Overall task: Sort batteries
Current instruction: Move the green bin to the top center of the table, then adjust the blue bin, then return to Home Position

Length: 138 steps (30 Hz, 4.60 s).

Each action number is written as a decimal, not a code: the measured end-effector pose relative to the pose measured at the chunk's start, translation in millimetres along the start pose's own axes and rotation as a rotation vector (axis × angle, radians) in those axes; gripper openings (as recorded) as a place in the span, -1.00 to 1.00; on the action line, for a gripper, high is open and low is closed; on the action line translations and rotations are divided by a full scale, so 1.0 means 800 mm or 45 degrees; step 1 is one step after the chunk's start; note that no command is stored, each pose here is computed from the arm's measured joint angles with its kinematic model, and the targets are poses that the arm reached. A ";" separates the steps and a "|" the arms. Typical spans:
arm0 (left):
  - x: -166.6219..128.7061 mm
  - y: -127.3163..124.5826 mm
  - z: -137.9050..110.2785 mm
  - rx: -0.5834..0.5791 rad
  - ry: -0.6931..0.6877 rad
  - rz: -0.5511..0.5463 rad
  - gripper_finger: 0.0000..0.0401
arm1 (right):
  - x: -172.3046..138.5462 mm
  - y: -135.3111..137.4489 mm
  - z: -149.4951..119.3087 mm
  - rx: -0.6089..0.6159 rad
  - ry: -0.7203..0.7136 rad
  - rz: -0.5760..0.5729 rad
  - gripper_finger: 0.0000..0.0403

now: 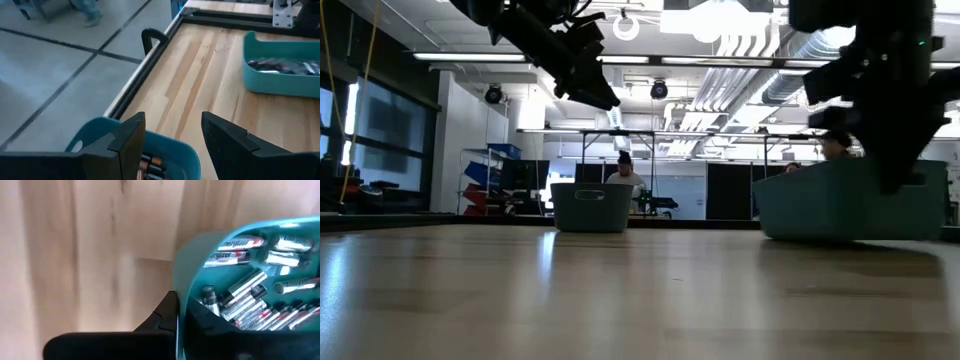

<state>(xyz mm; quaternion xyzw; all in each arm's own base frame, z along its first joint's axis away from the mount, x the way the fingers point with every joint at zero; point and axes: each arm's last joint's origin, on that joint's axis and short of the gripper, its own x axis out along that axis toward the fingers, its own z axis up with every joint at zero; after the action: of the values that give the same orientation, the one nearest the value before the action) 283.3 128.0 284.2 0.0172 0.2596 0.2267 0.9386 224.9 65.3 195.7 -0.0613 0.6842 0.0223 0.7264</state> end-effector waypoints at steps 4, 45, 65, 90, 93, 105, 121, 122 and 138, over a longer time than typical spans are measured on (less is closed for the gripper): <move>0.000 -0.001 -0.006 -0.068 0.065 -0.006 -0.06 | 0.002 -0.033 0.007 -0.162 -0.023 -0.053 -1.00; -0.061 0.004 -0.025 -0.284 0.353 0.034 -0.06 | 0.024 -0.284 0.163 -0.094 -0.471 -0.161 -0.96; -0.066 0.047 -0.088 -0.912 0.761 0.364 -0.18 | -0.122 -0.291 0.134 0.288 -0.844 -0.210 -0.06; 0.096 0.114 -0.162 -0.962 0.485 0.349 -0.88 | -0.241 -0.264 0.002 0.824 -0.897 -0.351 -0.05; 0.097 0.117 -0.148 -0.917 0.471 0.343 -0.91 | -0.244 -0.260 -0.004 0.829 -0.882 -0.345 -0.05; 0.025 0.136 -0.103 -0.783 0.455 0.461 -0.94 | -0.239 -0.249 -0.047 0.837 -0.953 -0.218 -0.08; -0.140 0.102 -0.022 -0.689 -0.049 0.416 -0.94 | -0.123 -0.160 -0.149 1.090 -2.017 0.109 -0.09; -0.146 0.099 -0.021 -0.699 -0.067 0.410 -0.94 | -0.111 -0.159 -0.149 1.089 -2.078 0.146 -0.09; -0.233 0.057 -0.028 -1.012 -0.189 0.272 -0.94 | -0.006 -0.097 -0.137 0.957 -2.295 0.310 -0.09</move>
<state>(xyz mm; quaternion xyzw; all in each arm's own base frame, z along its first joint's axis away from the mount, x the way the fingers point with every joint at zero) 110.7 85.8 361.0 -0.3033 0.0801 0.4035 0.8595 125.2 -24.3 199.1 0.2848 -0.1616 -0.0837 0.9412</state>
